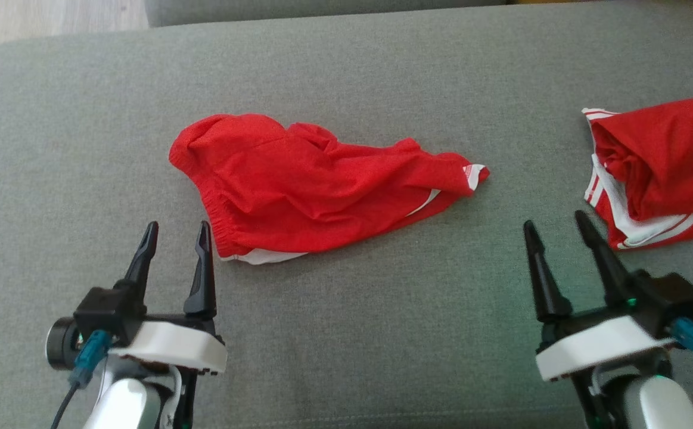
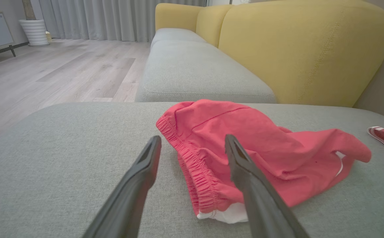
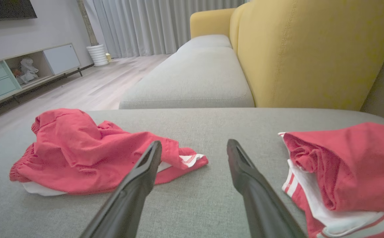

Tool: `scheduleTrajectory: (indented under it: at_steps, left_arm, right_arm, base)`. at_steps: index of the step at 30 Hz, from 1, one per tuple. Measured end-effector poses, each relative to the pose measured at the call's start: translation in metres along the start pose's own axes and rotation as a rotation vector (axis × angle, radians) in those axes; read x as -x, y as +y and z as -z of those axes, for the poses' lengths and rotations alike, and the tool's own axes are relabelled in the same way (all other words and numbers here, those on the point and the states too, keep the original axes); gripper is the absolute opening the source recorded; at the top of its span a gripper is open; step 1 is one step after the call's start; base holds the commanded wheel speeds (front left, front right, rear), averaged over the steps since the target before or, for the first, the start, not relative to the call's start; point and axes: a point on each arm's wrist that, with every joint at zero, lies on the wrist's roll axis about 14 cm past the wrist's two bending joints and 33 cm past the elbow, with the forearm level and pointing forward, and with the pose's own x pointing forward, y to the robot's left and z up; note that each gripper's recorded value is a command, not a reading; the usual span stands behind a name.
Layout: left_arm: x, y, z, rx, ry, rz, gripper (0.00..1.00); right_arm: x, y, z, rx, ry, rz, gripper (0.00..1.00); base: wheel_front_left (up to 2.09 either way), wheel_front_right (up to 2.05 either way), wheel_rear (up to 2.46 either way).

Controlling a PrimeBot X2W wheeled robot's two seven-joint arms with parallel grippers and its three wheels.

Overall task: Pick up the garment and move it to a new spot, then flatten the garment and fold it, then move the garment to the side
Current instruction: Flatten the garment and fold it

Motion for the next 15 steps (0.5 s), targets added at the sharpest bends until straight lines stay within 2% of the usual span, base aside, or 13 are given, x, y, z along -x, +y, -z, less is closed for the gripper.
scheduleTrajectory:
  at_steps: [6,10,15]
  left_arm:
    - [-0.008,0.001,0.003,0.001,0.006,-0.001,1.00]
    - [-0.018,0.004,0.001,0.002,-0.005,-0.003,1.00]
    - [-0.018,0.012,0.007,0.001,0.007,-0.024,1.00]
  right_arm:
    - [-0.026,0.010,0.036,-0.009,0.115,-0.059,1.00]
    - [-0.058,0.014,0.048,0.010,0.152,-0.109,1.00]
    - [-0.078,0.028,0.062,0.012,0.191,-0.166,1.00]
  base:
    - [0.00,0.00,0.00]
    - [0.00,0.00,0.00]
    - [0.00,0.00,0.00]
